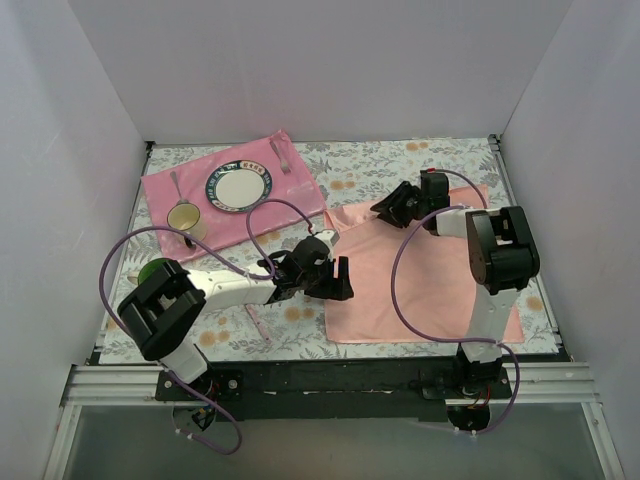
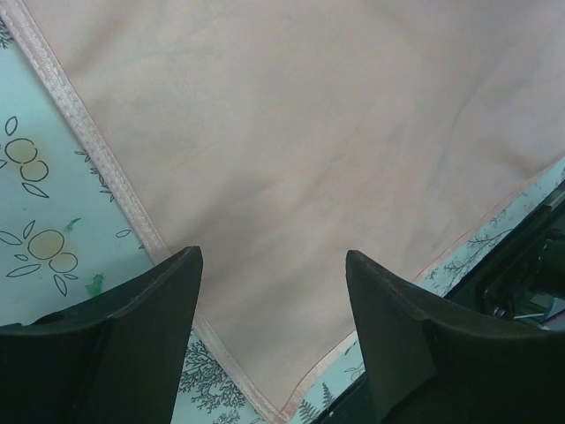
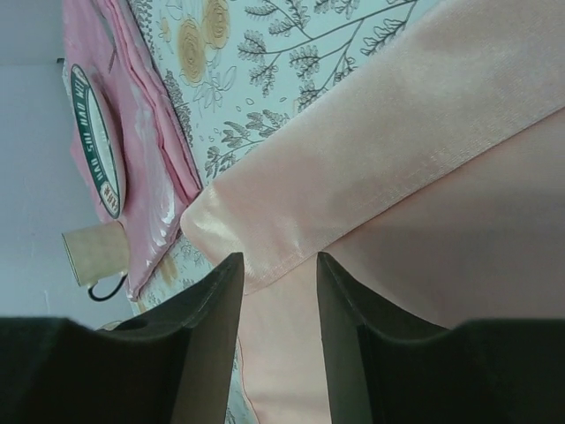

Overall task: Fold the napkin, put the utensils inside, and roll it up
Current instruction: Flatten the napkin out

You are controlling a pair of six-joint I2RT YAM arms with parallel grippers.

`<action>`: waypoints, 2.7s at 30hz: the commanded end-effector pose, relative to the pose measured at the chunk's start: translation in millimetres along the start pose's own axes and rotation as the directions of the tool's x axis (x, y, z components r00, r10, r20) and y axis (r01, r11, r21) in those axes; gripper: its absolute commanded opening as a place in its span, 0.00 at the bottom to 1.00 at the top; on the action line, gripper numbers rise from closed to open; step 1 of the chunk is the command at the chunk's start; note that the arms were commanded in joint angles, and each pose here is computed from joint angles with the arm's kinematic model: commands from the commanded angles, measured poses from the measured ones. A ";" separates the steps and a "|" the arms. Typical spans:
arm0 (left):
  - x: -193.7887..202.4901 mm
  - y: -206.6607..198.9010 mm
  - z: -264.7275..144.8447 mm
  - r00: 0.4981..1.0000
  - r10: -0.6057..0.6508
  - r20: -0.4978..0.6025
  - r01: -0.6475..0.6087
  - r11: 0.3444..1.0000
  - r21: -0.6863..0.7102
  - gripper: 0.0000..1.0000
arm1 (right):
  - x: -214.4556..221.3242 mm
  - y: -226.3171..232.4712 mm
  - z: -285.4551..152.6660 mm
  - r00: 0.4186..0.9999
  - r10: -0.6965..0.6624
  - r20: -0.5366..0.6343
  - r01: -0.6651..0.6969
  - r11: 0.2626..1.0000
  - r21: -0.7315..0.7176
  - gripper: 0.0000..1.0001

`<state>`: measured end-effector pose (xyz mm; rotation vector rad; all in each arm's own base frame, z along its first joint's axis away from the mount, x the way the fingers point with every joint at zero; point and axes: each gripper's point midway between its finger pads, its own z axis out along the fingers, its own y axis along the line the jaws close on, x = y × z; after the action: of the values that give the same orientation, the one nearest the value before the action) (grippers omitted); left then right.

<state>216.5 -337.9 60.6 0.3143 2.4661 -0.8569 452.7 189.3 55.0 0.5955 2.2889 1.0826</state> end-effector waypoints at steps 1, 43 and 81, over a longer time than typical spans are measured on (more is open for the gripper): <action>0.7 -3.1 2.3 1.000 0.000 -0.001 0.000 1.000 0.013 0.65 | -2.3 -1.1 10.5 1.000 0.023 0.008 -0.023 0.999 -0.024 0.46; -109.5 -87.4 -27.6 0.981 0.046 0.187 -0.061 0.995 0.074 0.72 | -55.4 56.1 -63.8 0.921 -0.390 0.009 0.389 0.919 0.060 0.60; -7.9 -62.9 51.9 0.999 0.043 -0.012 -0.042 0.997 0.069 0.68 | 24.8 -173.1 -225.6 0.984 -0.174 0.022 0.122 0.769 0.627 0.53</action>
<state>216.9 -412.0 46.0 0.3647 2.4698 -0.9396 273.4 -27.4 23.5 0.7489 2.5268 0.1662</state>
